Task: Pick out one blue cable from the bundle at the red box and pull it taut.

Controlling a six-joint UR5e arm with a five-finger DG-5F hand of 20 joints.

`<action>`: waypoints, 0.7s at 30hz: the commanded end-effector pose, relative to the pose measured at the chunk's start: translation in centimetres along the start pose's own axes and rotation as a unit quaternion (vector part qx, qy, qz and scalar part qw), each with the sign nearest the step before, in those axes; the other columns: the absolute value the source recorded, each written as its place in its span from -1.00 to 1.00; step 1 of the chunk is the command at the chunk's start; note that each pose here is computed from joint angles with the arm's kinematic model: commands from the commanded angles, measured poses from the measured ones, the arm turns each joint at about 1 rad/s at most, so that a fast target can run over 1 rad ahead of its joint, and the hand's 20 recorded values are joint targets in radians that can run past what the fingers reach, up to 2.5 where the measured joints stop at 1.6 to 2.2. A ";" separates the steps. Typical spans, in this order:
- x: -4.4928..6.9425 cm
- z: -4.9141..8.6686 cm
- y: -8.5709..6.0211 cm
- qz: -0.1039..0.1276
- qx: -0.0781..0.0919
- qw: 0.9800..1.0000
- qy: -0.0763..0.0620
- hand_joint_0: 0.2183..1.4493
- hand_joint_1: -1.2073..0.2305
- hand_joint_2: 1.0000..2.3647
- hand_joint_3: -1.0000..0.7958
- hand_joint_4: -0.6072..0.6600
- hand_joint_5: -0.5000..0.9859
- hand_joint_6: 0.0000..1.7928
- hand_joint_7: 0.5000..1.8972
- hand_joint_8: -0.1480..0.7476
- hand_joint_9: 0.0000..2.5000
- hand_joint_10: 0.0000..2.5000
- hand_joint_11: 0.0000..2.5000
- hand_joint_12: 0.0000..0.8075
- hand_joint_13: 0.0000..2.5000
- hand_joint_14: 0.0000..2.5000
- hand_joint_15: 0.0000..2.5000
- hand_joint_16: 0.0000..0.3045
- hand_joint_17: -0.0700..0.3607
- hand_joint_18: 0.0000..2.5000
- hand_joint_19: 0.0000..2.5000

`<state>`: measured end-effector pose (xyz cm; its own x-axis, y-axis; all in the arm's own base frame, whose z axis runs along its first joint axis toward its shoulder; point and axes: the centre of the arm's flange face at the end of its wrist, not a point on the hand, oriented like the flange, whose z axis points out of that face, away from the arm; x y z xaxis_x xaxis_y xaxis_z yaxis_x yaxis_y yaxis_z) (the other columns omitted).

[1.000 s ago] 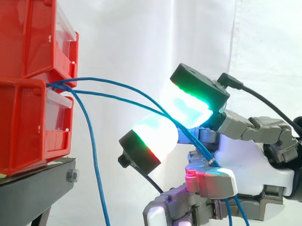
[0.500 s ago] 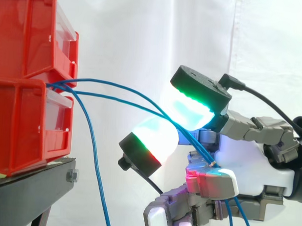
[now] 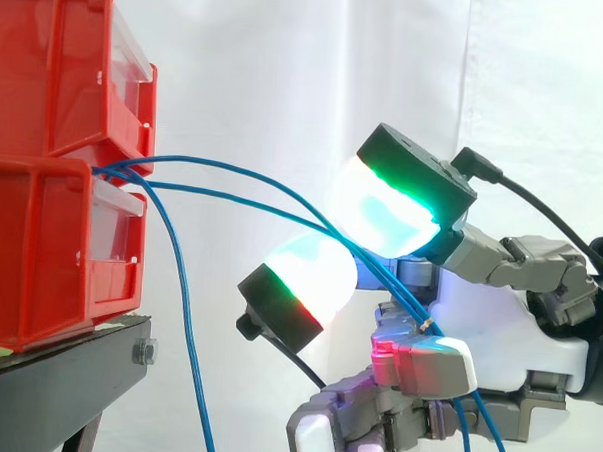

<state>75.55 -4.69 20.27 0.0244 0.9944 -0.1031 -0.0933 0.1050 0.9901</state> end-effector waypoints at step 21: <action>0.0 0.0 0.0 -0.001 0.000 1.000 0.000 -0.28 -0.49 -0.97 -0.03 -0.18 -0.48 0.03 -0.44 -0.02 -0.01 -0.97 -0.29 -0.16 -0.29 -0.99 -0.66 -0.68 -0.17 -0.33 -0.45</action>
<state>75.54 -4.70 20.26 0.0247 0.9942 -0.1047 -0.0927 0.1065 0.9900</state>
